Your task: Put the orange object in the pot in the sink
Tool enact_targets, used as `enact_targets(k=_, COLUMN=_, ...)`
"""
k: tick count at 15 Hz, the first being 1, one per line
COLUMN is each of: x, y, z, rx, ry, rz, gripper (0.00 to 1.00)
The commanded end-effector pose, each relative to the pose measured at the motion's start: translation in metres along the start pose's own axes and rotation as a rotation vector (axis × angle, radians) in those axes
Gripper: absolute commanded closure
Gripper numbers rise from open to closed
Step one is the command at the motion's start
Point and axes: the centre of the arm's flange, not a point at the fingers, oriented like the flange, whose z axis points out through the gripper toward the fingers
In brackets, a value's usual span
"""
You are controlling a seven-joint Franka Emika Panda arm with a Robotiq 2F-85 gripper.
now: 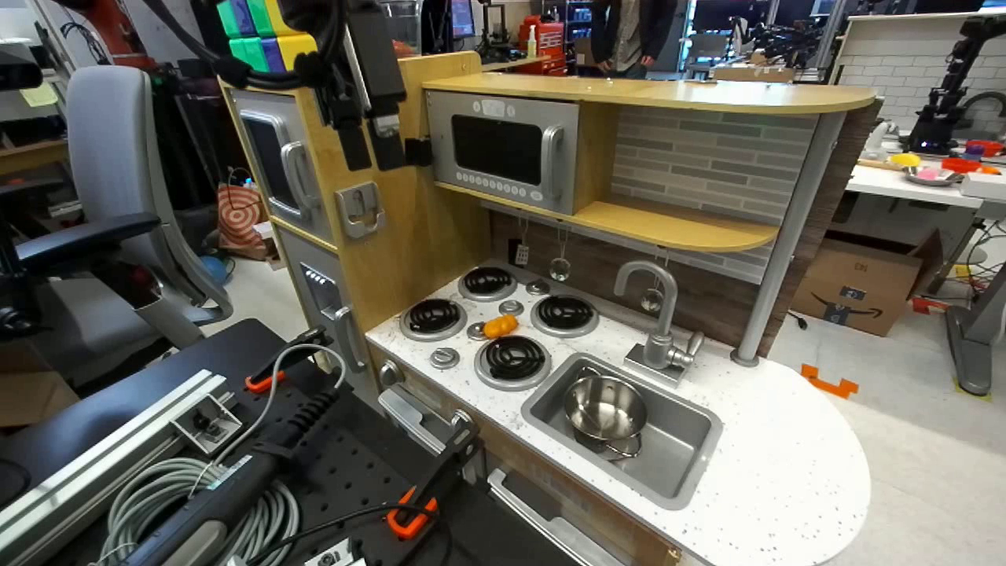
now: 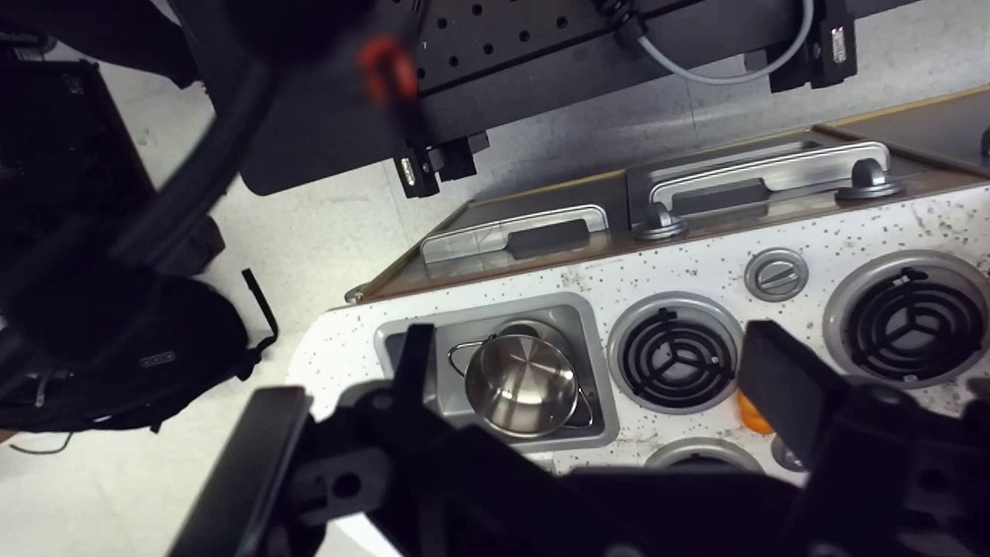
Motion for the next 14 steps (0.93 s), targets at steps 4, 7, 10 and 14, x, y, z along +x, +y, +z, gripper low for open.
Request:
enact_targets(k=4, x=0.072, y=-0.041, z=0.049, rx=-0.006, ry=-0.067, rz=-0.279, gripper=0.00)
enact_targets(k=7, x=0.098, y=-0.040, z=0.052, rx=-0.007, ry=-0.063, rz=-0.442, gripper=0.00)
enact_targets(k=10, x=0.087, y=-0.033, z=0.057, rx=-0.050, ry=-0.093, rz=-0.359, gripper=0.00)
enact_targets(k=14, x=0.088, y=-0.033, z=0.065, rx=0.035, ry=-0.081, rz=-0.347, gripper=0.00)
